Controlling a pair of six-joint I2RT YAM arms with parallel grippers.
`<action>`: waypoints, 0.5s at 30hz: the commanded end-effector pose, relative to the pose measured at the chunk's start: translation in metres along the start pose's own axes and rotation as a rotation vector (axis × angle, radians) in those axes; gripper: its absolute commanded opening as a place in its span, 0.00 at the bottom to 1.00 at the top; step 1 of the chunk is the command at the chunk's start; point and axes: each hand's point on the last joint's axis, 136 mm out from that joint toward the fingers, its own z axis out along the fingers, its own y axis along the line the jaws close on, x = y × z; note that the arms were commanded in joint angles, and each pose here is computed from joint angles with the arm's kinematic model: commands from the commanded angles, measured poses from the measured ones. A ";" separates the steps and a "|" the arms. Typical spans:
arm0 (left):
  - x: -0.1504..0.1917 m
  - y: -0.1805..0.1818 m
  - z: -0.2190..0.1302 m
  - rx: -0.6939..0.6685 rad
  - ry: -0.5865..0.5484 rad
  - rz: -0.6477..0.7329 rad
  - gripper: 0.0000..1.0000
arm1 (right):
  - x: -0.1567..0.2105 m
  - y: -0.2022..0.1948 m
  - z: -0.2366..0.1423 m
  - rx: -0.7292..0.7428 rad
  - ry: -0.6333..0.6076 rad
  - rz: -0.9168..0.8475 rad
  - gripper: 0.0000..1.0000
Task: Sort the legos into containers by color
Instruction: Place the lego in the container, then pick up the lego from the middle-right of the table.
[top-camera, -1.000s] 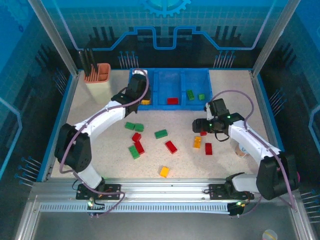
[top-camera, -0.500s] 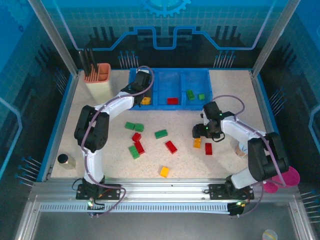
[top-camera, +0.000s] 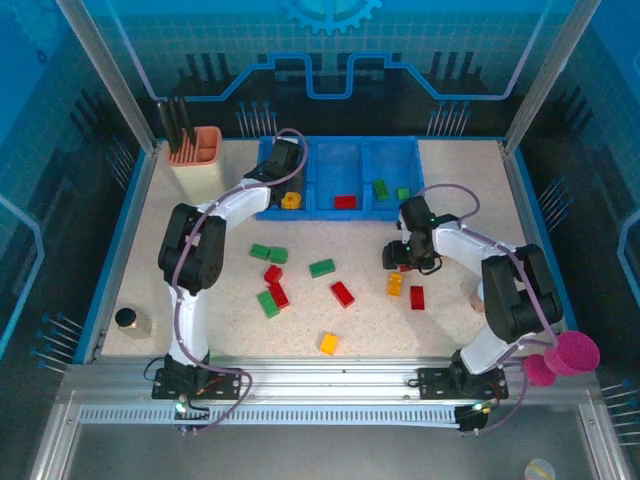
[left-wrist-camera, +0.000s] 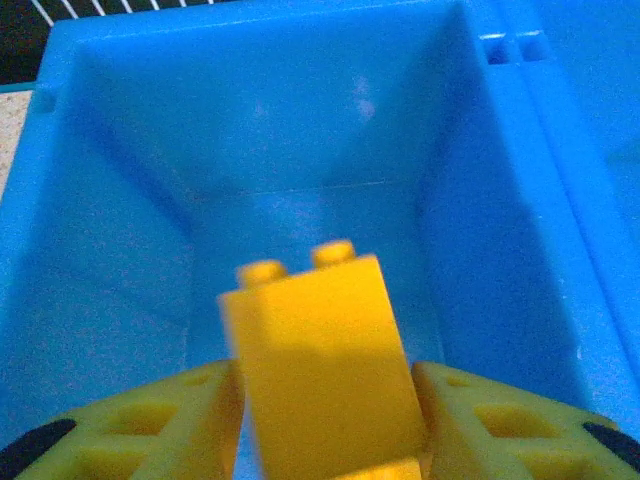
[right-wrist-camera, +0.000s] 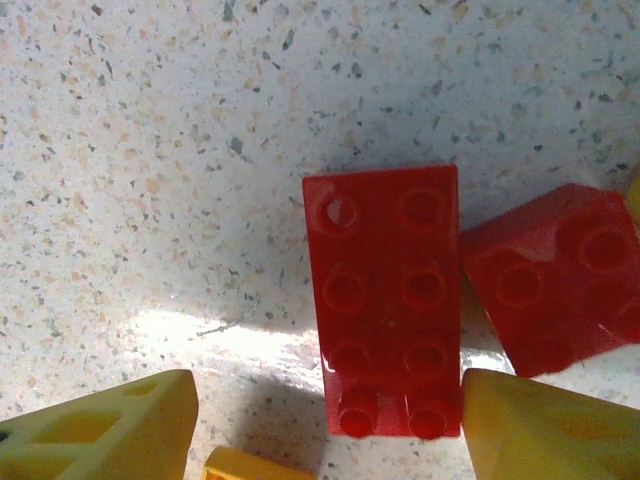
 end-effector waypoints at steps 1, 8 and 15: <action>-0.008 0.000 0.006 0.014 -0.005 -0.018 0.59 | -0.004 0.001 0.005 0.029 0.010 -0.013 0.67; -0.019 0.000 -0.001 0.020 -0.023 -0.002 0.72 | -0.004 -0.001 0.014 0.059 0.032 -0.021 0.60; -0.055 0.000 -0.045 0.068 -0.091 0.001 0.75 | -0.009 -0.003 0.019 0.090 0.048 -0.032 0.41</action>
